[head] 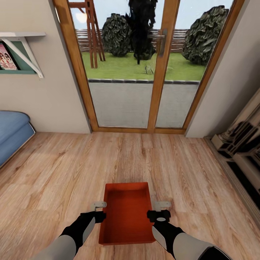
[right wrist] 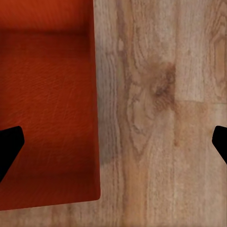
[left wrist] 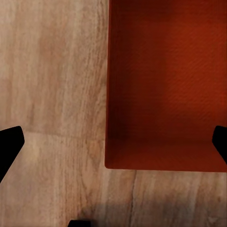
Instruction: Move the two storage containers from the living room to the garage. In the garage, place one container on the floor and stack the other container on top of it (either order is fine).
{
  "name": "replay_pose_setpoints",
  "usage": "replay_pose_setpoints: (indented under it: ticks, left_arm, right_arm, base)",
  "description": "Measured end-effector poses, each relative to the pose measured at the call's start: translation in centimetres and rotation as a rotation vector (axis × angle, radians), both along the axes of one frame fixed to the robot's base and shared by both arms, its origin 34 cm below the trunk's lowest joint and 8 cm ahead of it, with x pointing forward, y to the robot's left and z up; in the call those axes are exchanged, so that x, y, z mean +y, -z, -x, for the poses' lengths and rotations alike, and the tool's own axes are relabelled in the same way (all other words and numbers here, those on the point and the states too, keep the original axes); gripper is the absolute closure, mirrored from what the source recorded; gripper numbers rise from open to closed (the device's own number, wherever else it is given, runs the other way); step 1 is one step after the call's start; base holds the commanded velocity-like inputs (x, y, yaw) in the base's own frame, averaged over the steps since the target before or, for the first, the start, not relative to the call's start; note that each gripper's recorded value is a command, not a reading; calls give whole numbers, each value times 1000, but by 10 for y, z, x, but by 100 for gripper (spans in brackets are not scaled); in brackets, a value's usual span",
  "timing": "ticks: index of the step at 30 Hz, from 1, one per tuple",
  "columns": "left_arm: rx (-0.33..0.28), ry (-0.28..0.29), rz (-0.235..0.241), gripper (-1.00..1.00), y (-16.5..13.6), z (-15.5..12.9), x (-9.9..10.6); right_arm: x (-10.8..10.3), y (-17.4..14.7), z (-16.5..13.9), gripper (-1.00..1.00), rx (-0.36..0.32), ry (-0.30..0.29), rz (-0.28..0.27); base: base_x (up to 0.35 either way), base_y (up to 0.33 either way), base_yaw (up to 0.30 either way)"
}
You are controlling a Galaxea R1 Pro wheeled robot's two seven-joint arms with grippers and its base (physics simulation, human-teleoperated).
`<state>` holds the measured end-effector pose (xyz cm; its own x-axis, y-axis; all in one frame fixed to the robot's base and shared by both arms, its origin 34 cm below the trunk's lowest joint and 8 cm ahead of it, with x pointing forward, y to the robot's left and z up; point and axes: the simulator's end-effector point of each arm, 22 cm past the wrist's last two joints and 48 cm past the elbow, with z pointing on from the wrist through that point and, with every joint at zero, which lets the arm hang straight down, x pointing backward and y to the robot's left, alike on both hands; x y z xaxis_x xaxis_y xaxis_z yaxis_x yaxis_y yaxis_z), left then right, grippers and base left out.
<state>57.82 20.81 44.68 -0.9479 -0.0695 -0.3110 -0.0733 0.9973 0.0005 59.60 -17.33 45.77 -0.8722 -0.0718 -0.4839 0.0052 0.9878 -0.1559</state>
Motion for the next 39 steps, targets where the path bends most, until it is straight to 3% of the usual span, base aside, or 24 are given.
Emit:
replay_pose_setpoints:
  ticks: [32, 39]
  left_arm:
    - [-5, -2, -3, -100, 49, 3, 2]
    - [-7, -2, -3, -100, 49, 2, 3]
  right_arm:
    - [8, 48, 3, -100, -12, -25, -1]
    - [8, 48, 1, -100, -16, -26, -2]
  base:
    - [0, 0, 0]
    - [0, 0, 0]
